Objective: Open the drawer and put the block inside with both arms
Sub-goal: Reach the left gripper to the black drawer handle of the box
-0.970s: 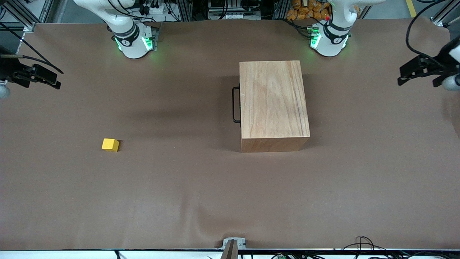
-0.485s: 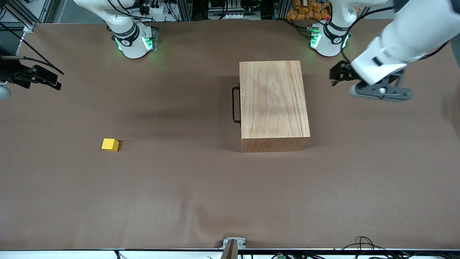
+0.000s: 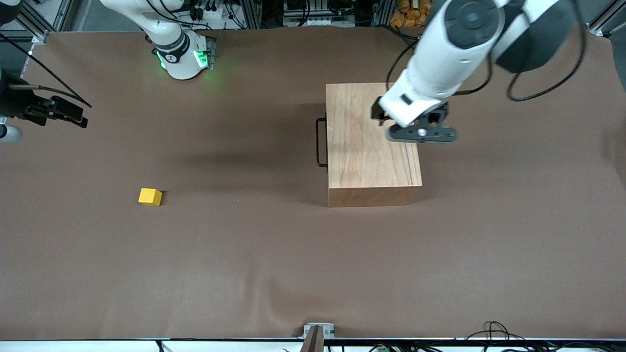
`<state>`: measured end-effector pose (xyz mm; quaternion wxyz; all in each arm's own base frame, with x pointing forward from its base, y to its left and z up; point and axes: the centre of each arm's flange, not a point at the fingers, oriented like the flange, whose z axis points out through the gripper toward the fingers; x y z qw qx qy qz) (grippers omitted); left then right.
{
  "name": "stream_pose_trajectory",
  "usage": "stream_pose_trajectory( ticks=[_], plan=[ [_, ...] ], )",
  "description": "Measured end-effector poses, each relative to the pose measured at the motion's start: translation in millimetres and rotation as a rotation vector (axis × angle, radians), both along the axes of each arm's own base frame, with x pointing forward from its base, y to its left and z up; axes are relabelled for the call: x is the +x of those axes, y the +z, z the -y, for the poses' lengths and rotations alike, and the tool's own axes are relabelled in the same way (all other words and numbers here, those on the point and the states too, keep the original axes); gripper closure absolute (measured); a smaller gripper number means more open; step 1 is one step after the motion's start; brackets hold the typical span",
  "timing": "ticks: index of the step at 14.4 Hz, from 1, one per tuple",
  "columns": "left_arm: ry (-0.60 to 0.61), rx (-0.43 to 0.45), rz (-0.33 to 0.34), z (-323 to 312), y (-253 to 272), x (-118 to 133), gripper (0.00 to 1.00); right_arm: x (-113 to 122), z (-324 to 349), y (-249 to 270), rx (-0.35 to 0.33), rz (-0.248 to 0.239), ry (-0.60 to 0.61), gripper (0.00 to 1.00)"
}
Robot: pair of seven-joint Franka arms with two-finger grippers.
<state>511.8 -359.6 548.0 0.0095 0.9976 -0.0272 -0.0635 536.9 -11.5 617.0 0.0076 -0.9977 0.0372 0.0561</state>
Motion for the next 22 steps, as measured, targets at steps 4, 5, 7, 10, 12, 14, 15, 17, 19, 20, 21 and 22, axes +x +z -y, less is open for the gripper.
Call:
stream_pose_trajectory(
  ticks=[4,5,7,10,12,14,15,17,19,20,21,22],
  plan=[
    [0.082,0.002,-0.003,65,-49,-14,0.0,0,0,0,0.0,0.0,0.001,0.0],
    [0.115,-0.003,0.003,78,-61,-15,0.0,0,-1,-1,0.0,-0.003,0.001,0.0],
    [0.187,-0.025,0.02,106,-82,-17,0.0,0,-1,-4,0.0,-0.009,0.001,0.0],
    [0.257,-0.045,0.025,141,-103,-19,0.0,0,-1,-5,0.0,-0.011,0.002,0.0],
    [0.284,-0.049,0.027,162,-115,-26,0.0,0,-1,-5,0.0,-0.012,0.002,0.0],
    [0.281,-0.016,0.048,179,-130,-38,0.0,-1,-1,-6,0.0,-0.014,0.002,0.0],
    [0.284,0.013,0.071,188,-139,-47,0.0,-1,0,-8,0.001,-0.019,0.0,0.0],
    [0.292,0.052,0.121,211,-150,-67,0.0,-2,6,-15,0.001,-0.04,-0.011,0.0],
    [0.28,0.079,0.148,227,-161,-82,0.0,-6,18,-20,0.003,-0.07,-0.033,0.0],
    [0.272,0.092,0.15,230,-170,-85,0.0,-9,27,-19,0.004,-0.076,-0.048,0.0],
    [0.266,0.102,0.149,233,-178,-87,0.0,-12,38,-16,0.007,-0.074,-0.056,0.0],
    [0.259,0.113,0.152,234,-185,-88,0.0,-15,48,-13,0.011,-0.067,-0.052,0.0]
  ],
)
